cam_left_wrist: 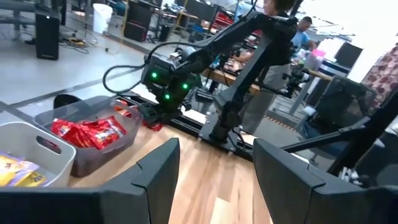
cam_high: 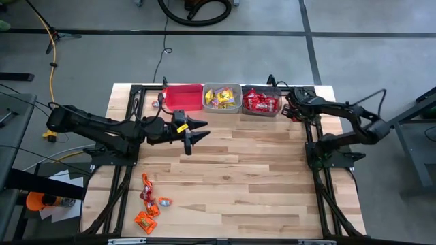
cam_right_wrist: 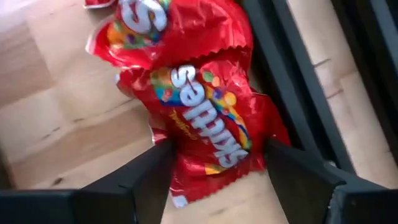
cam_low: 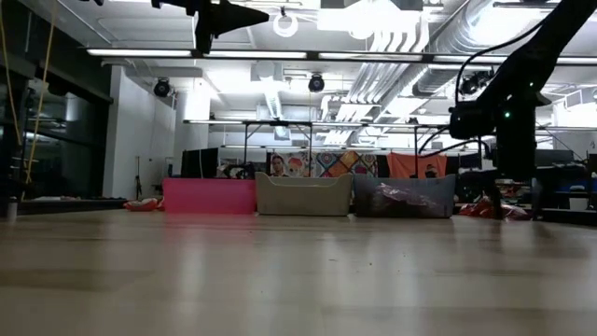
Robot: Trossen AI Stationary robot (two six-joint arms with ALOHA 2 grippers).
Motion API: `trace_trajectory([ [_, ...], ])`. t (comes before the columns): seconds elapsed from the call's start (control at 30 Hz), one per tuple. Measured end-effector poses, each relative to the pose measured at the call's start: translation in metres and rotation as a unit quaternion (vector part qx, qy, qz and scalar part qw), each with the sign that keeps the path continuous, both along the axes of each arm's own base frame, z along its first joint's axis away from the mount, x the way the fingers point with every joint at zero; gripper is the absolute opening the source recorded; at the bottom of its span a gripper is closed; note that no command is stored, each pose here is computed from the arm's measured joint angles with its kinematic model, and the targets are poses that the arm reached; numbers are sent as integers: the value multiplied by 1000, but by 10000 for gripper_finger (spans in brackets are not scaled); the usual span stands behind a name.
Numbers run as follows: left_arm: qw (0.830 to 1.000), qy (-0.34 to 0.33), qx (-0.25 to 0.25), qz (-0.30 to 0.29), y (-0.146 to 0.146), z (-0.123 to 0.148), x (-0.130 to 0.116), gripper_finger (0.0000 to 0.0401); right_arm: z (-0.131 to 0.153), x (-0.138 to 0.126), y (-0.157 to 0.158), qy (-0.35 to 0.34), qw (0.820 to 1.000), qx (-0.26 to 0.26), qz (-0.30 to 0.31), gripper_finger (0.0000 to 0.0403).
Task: Sort candy
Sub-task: Put the red candy into the black bin
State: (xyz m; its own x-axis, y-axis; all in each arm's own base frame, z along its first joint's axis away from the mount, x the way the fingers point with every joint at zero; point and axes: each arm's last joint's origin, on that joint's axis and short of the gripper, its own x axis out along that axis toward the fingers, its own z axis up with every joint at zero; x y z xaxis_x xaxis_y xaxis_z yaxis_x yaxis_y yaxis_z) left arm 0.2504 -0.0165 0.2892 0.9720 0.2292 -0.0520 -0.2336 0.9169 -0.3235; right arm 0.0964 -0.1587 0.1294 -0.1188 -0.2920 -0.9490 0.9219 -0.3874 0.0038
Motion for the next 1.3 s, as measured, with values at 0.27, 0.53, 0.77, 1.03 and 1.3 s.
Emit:
trace_trajectory([
  [0.27,1000,0,1,17,1,0,0,190,-3,8,1,16,998,-9,55,105],
  [0.53,999,-1,2,38,5,0,0,190,44,-5,22,-10,992,-92,83,27],
  [0.77,999,-1,1,49,10,0,0,190,117,-8,39,-122,943,-265,160,7],
  [1.03,998,0,2,56,13,0,0,190,164,13,64,-301,814,-353,348,3],
  [1.3,999,0,2,55,13,0,0,190,186,63,104,-450,613,-353,545,3],
])
